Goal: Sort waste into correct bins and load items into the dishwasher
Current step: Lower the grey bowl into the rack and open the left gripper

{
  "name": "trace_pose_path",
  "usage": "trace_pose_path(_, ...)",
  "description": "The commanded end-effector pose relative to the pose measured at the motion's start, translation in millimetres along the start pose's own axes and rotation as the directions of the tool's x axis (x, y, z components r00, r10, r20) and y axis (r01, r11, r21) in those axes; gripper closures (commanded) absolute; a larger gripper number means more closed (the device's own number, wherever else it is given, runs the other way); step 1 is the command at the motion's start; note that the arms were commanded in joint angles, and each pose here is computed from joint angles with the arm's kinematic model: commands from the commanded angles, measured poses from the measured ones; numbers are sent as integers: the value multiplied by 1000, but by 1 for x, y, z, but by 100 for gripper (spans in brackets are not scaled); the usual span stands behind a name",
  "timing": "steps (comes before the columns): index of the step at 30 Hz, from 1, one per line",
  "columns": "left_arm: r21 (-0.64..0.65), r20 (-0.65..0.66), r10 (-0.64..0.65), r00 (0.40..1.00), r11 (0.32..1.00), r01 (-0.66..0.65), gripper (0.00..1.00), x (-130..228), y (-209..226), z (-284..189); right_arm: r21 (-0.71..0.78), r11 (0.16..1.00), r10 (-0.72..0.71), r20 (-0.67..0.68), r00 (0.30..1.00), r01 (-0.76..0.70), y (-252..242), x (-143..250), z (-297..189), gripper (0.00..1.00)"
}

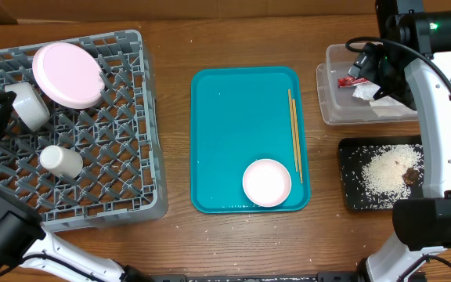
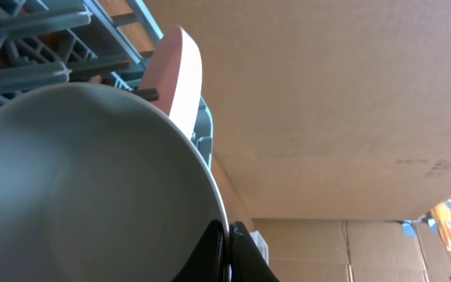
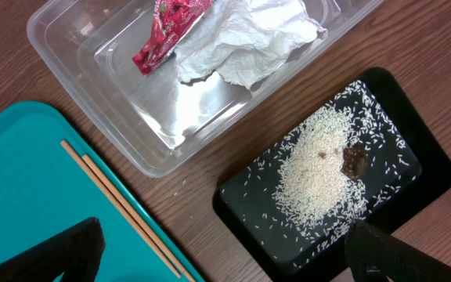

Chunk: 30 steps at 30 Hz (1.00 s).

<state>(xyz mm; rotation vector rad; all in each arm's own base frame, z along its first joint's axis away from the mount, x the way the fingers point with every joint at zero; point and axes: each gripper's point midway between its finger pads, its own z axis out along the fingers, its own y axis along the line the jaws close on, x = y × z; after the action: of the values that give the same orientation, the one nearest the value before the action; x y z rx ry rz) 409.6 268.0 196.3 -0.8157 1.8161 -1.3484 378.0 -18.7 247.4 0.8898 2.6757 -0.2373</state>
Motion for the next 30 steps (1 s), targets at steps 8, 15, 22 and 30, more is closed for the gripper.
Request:
trace_pose_path(8, -105, 34, -32, 999, 994, 35, 96, -4, 29, -6, -24, 1000, 5, 35, 999, -4, -2, -5, -13, 0)
trace_pose_path(15, -162, 63, -47, 997, 985, 57, 96, -8, 40, -15, -24, 1000, 5, 35, 999, -4, -2, -5, -13, 0)
trace_pose_path(22, -162, 105, -100, 989, 980, 116, 94, -11, 46, -36, -24, 1000, 5, 35, 999, -4, -2, -5, -13, 0)
trace_pose_path(30, -165, 157, -172, 973, 966, 197, 77, -12, 56, -65, -24, 1000, 5, 35, 999, -4, -2, -5, -13, 0)
